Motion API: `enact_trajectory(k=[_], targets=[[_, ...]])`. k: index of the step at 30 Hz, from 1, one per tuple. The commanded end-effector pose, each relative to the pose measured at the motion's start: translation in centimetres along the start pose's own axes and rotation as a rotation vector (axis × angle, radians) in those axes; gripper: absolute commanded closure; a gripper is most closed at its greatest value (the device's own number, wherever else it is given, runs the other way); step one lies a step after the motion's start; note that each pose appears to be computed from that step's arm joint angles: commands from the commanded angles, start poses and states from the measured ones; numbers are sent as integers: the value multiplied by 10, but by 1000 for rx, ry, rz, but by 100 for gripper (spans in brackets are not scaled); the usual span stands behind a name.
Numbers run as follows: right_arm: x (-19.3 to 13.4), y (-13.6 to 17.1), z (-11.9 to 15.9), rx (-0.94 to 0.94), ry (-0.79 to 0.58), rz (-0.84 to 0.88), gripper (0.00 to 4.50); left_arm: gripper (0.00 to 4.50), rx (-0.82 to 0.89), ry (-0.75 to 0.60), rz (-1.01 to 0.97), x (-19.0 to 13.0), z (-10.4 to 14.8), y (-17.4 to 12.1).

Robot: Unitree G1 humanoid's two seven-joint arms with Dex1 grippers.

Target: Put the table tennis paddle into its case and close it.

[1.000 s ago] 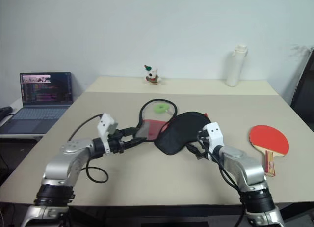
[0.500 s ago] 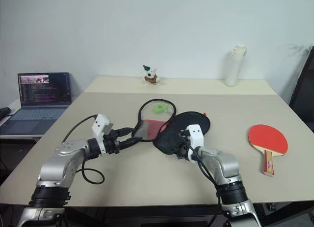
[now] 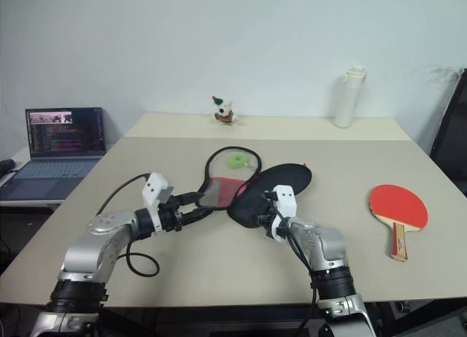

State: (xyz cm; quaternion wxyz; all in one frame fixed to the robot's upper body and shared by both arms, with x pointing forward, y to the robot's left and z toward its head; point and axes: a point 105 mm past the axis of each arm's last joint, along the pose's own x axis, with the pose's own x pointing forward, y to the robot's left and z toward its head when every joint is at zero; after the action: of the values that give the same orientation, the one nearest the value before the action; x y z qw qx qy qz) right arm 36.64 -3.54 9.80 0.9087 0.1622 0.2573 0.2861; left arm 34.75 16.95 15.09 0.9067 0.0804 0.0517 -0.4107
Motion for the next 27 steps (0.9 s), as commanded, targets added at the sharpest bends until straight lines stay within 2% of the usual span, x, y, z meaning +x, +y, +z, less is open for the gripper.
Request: enact_trajectory(k=[1,9,18,27], targets=[[-8,4,9,32,-24,28,449,134,46,-49,-25,3,17,-9],[-42,-16,0,39,84,41,449,134,58,-50,-72,8,18,-23],[-75,-69,8,-67,213,-40,449,134,69,-46,-120,18,17,-34],[-83,-102,37,-221,285,-64,449,134,72,-45,-135,22,14,-36]])
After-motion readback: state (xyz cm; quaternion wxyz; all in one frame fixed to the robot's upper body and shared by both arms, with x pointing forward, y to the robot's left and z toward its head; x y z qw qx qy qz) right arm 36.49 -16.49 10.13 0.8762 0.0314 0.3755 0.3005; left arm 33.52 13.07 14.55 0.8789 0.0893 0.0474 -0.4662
